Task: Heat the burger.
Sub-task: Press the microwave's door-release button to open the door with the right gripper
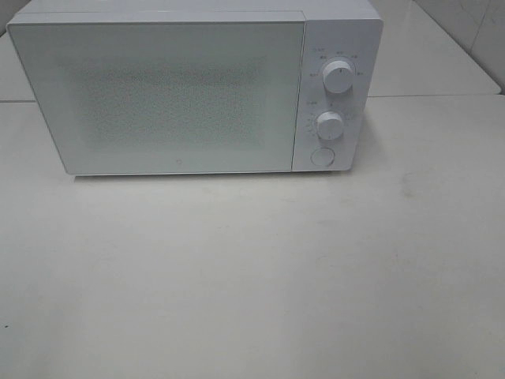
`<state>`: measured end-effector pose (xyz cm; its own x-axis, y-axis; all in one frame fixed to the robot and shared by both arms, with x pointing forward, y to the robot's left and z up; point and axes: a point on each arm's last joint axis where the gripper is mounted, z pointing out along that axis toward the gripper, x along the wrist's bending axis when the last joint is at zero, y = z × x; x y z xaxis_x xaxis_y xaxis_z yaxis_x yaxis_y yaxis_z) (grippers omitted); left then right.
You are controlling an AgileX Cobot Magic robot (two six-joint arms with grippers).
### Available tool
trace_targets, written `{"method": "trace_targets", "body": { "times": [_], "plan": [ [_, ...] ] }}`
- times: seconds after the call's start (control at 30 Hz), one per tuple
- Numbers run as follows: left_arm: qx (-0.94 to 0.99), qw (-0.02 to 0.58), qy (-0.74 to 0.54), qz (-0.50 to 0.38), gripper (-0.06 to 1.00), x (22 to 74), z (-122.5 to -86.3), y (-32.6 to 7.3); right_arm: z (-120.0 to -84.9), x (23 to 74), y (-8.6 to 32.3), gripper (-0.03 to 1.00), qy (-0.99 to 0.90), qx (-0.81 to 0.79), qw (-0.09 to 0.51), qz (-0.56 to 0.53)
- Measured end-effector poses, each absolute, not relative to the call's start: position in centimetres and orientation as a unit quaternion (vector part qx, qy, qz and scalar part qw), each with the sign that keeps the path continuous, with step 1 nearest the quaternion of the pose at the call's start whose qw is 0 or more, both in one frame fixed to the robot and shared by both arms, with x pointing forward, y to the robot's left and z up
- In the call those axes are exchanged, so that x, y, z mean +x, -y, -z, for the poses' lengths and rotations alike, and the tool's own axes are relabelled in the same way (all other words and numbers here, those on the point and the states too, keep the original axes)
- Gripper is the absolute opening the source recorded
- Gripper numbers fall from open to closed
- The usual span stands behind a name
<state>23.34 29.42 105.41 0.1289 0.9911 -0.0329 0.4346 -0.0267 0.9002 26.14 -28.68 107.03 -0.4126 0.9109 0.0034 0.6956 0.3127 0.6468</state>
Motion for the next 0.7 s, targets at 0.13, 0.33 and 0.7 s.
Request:
{"method": "trace_targets", "body": {
  "times": [0.13, 0.33, 0.7],
  "plan": [
    [0.63, 0.409, -0.565, -0.34, 0.96, 23.3, -105.4, -29.4, -106.1, 25.6, 29.3, 0.75, -0.768, 0.532, 0.21, -0.288],
    [0.63, 0.409, -0.565, -0.34, 0.96, 23.3, -105.4, -29.4, -105.3, 24.6, 29.7, 0.75, -0.723, 0.558, 0.257, -0.317],
    [0.63, 0.409, -0.565, -0.34, 0.96, 23.3, -105.4, -29.4, -104.8, 22.9, 29.9, 0.75, -0.65, 0.582, 0.335, -0.356]
  ]
}}
